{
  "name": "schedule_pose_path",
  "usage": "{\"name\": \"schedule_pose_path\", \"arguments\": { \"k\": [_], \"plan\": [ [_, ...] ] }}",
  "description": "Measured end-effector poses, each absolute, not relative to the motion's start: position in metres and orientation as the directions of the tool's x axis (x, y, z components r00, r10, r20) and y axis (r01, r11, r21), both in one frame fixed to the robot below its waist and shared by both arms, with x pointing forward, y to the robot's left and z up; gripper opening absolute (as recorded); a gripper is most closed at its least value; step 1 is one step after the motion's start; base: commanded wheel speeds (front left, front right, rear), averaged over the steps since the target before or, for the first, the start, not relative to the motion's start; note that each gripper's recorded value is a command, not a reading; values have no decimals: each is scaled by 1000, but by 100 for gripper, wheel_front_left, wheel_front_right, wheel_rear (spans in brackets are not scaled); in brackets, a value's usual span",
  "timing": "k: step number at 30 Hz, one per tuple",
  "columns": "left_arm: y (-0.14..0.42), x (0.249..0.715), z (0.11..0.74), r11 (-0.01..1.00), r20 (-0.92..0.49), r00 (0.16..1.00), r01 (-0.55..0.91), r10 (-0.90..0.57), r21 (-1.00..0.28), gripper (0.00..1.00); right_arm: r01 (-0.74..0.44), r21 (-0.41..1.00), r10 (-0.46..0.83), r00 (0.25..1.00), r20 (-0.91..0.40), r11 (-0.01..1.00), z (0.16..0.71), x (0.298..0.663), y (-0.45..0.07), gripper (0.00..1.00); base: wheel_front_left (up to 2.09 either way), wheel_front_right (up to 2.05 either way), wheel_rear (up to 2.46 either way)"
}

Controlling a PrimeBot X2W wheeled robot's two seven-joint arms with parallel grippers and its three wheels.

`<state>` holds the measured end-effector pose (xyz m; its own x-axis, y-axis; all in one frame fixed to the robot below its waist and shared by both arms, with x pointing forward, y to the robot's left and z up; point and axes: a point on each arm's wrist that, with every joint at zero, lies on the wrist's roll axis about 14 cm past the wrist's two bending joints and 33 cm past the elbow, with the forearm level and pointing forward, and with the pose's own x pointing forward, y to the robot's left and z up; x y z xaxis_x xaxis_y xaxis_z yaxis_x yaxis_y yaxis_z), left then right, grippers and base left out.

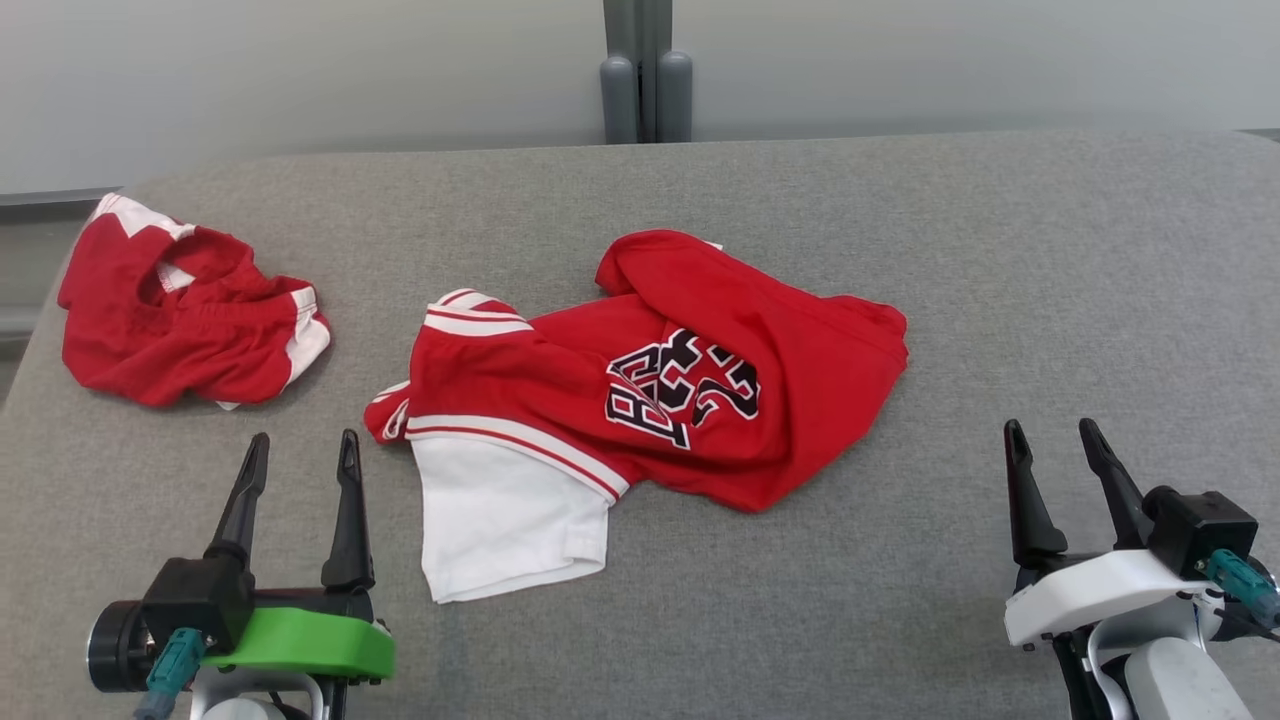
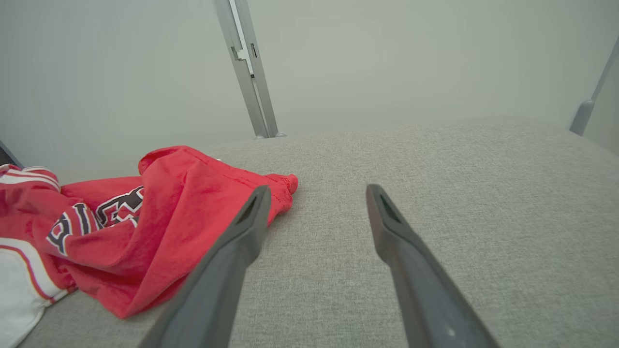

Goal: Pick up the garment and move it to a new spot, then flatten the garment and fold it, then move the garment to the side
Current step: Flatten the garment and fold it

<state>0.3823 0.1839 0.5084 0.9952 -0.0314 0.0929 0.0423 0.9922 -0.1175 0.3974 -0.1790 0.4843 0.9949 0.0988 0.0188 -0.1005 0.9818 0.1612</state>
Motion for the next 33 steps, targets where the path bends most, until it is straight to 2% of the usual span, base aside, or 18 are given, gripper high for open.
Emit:
{"name": "schedule_pose_path", "arguments": {
  "k": [6,14,21,29,30,31,32,33],
  "plan": [
    [189,380,508,993,93,996,26,-16,-112,100,-138,141,137,990,14,980,483,406,-170,100,0,0,0],
    [188,387,501,992,75,997,28,-19,-120,100,-220,43,219,975,29,975,495,454,-161,100,0,0,0],
    [194,391,496,992,59,998,10,-3,-129,100,-263,0,262,962,-78,965,467,487,-151,100,0,0,0],
    [201,390,490,990,35,999,-22,27,-138,100,-305,38,304,918,-256,952,409,494,-129,100,0,0,0],
    [202,389,488,990,31,999,-25,30,-137,100,-307,47,308,911,-274,951,402,492,-126,53,0,0,0],
    [203,389,487,990,27,999,-31,35,-137,100,-309,59,312,905,-288,949,397,491,-123,37,0,0,0],
    [204,388,486,990,23,999,-36,39,-139,100,-307,71,314,902,-297,949,394,492,-121,0,0,0,0],
    [205,388,485,990,19,999,-40,43,-138,100,-303,86,314,899,-306,949,391,492,-119,0,0,0,0]
  ]
}}
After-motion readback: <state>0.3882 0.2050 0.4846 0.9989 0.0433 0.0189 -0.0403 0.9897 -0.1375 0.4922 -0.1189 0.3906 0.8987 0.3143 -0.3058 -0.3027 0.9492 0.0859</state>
